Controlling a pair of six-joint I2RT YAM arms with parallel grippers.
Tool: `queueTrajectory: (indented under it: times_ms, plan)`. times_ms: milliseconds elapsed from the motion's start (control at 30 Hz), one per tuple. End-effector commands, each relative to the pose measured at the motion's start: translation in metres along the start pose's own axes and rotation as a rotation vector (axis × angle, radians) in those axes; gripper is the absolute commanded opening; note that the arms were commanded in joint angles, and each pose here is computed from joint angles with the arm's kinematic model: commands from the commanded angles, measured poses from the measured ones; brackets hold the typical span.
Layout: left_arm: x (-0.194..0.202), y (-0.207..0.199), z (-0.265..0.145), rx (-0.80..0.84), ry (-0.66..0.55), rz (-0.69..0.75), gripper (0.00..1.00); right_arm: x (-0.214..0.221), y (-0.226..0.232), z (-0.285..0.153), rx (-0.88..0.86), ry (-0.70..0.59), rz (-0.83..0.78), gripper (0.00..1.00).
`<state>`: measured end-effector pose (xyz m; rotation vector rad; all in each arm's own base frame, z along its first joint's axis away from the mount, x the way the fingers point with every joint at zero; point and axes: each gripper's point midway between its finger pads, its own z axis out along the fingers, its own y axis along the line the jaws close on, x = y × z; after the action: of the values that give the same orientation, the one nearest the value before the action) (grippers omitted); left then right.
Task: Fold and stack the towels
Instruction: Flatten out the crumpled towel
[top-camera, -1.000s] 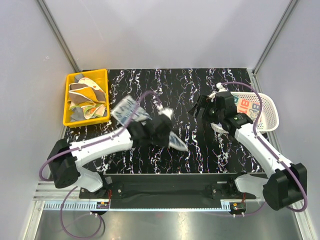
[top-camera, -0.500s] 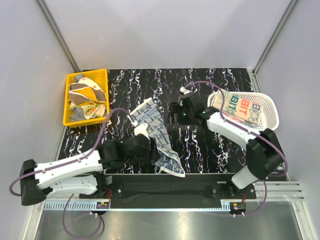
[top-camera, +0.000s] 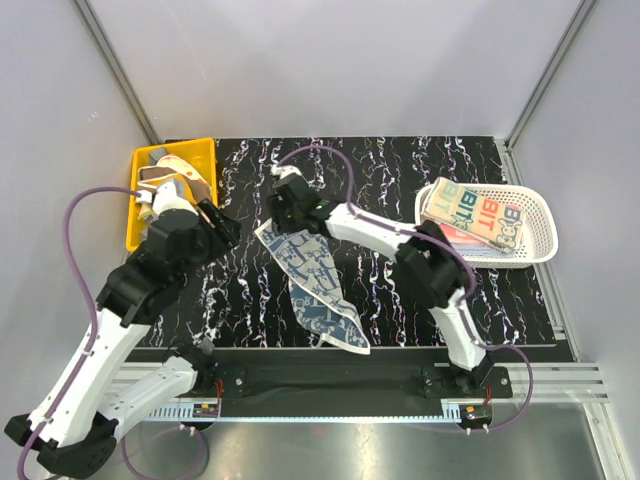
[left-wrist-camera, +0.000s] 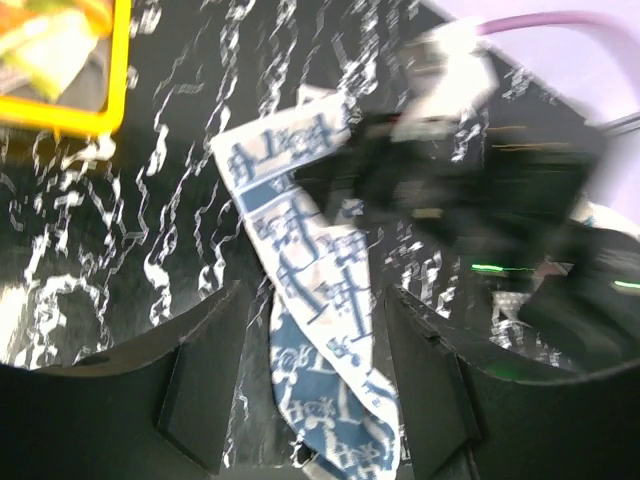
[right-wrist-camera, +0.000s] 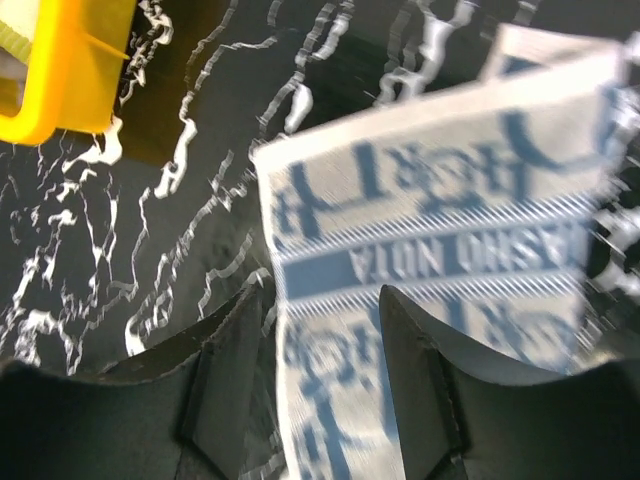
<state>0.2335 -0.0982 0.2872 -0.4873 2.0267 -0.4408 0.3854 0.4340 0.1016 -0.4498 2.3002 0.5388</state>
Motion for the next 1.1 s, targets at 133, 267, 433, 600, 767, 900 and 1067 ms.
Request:
queueTrajectory:
  times_ms: [133, 267, 433, 600, 767, 900, 1067]
  plan:
    - [-0.027, -0.016, -0.021, 0.073, -0.040, 0.062, 0.61, 0.002, 0.027, 0.053, 0.063, -0.007, -0.142, 0.57]
    - [-0.024, -0.016, -0.019, 0.078, -0.025, 0.083, 0.61, 0.010, 0.026, 0.069, 0.092, 0.003, -0.160, 0.56]
    - [-0.012, -0.015, -0.011, 0.089, 0.010, 0.097, 0.61, 0.024, 0.026, 0.086, 0.116, 0.021, -0.184, 0.54]
    - [-0.005, -0.012, -0.006, 0.084, 0.027, 0.100, 0.61, 0.037, 0.024, 0.095, 0.131, 0.046, -0.196, 0.50]
    - [-0.004, -0.008, -0.001, 0.073, 0.032, 0.098, 0.61, 0.029, 0.025, 0.086, 0.136, 0.029, -0.187, 0.25]
    - [-0.005, -0.009, 0.004, 0.076, 0.033, 0.094, 0.60, 0.007, 0.028, 0.068, 0.135, -0.017, -0.184, 0.07]
    - [-0.008, -0.008, 0.006, 0.072, 0.030, 0.094, 0.59, -0.038, 0.048, 0.022, 0.037, -0.098, -0.126, 0.07]
